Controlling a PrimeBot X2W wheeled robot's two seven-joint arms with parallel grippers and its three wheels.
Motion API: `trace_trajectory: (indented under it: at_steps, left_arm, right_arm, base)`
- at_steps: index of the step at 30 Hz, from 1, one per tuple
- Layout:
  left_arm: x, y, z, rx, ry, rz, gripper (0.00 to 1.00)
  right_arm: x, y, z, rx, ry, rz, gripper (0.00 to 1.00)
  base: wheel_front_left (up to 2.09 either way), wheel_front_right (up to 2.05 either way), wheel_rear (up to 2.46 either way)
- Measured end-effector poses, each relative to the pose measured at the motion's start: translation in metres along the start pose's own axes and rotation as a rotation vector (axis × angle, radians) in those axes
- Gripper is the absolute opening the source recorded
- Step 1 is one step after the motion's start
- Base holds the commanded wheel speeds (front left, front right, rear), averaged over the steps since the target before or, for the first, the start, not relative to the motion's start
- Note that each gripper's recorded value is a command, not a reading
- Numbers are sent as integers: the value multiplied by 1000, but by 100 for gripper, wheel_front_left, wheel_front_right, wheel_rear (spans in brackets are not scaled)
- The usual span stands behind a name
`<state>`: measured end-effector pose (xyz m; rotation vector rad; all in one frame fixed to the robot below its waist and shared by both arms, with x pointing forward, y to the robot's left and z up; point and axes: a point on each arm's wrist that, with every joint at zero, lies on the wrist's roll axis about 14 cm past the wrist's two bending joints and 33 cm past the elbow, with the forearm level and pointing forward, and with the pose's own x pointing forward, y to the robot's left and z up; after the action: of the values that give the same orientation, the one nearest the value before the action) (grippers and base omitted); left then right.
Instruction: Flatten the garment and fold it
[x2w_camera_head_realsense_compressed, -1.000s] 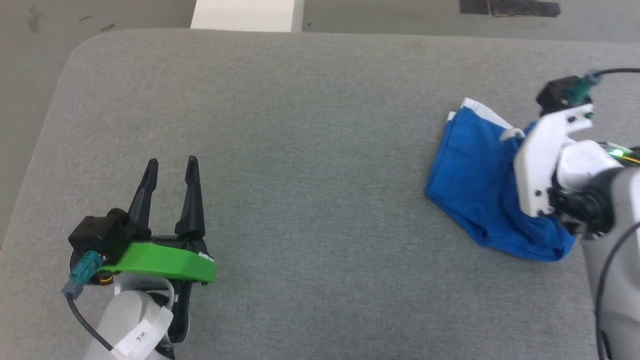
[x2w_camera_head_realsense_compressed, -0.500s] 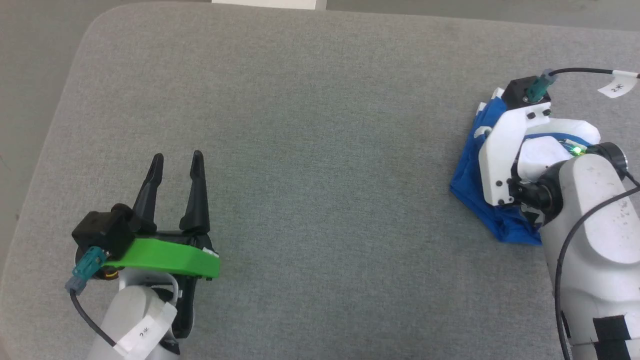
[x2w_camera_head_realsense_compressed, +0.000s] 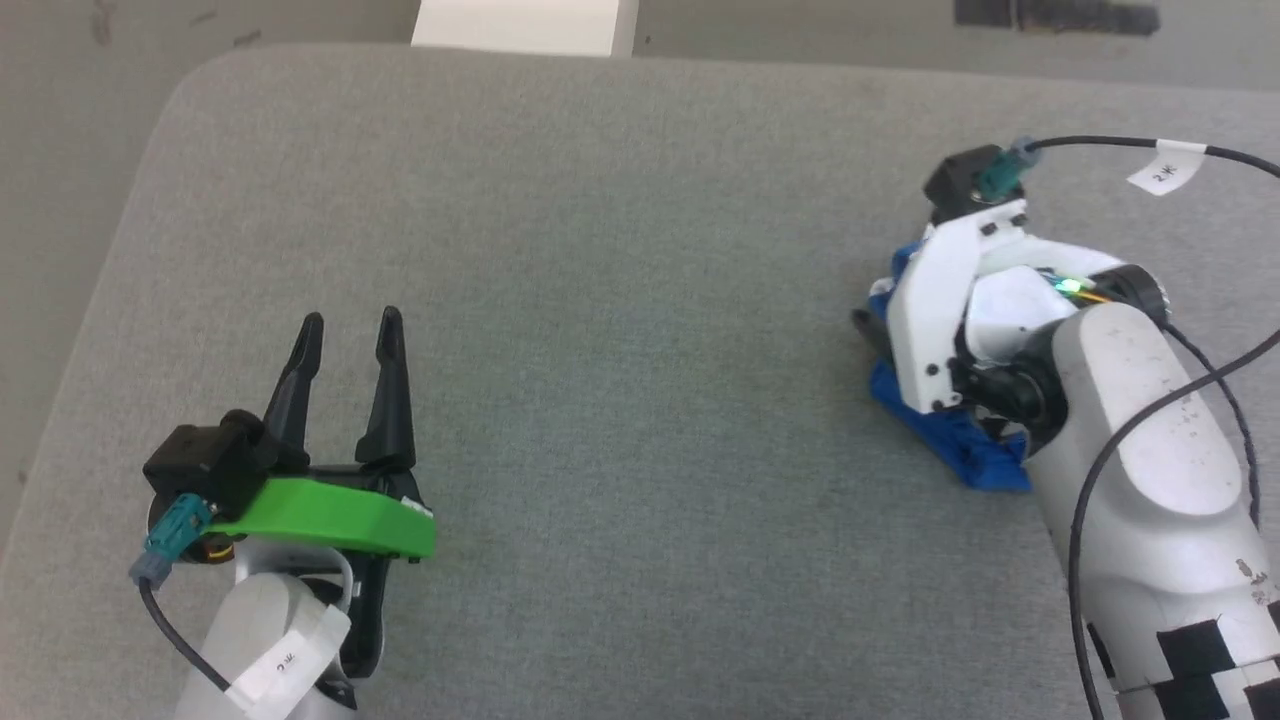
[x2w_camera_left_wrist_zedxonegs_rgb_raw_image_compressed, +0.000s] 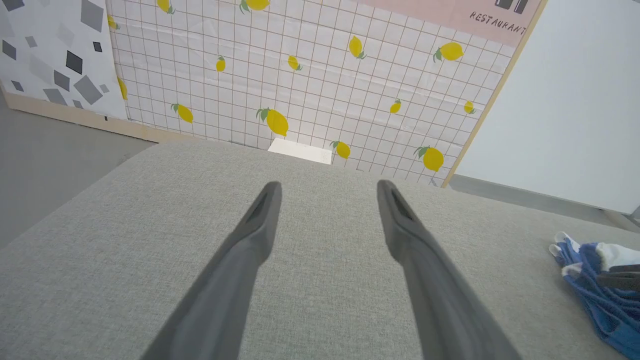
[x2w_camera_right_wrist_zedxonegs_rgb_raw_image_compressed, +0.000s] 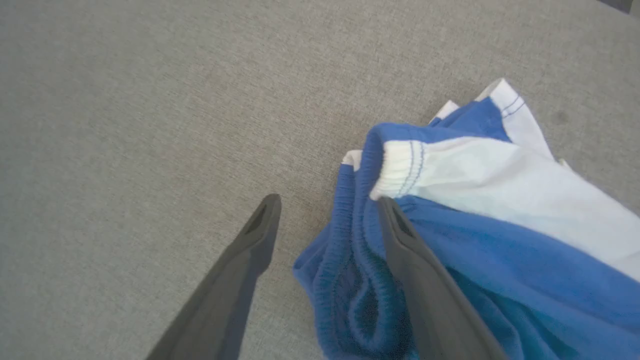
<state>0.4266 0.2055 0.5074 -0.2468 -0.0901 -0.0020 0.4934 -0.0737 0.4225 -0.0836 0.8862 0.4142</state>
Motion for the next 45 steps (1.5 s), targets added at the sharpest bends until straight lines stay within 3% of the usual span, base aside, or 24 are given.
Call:
trace_trajectory:
  at_steps: [7,17,26,34,45]
  left_arm:
    - [-4,-11,14,-3,-33,-34,100]
    - [-6,-29,35,-4,-88,-77,100]
    - [-13,-37,50,0,-123,-91,100]
    - [-22,-34,53,7,-127,-68,100]
    - [-33,-28,44,67,-88,-61,100]
  right_arm:
    - [-45,5,41,-28,-192,17,100]
    - [-164,-29,125,38,-824,-46,100]
    - [-258,-87,100,117,-1295,-245,100]
    - [-281,-116,38,116,-1375,-446,100]
    - [-239,-95,-28,170,-1210,-447,100]
  base:
    - [0,0,0]
    - [0,0,0]
    - [0,0,0]
    - [0,0,0]
    - [0,0,0]
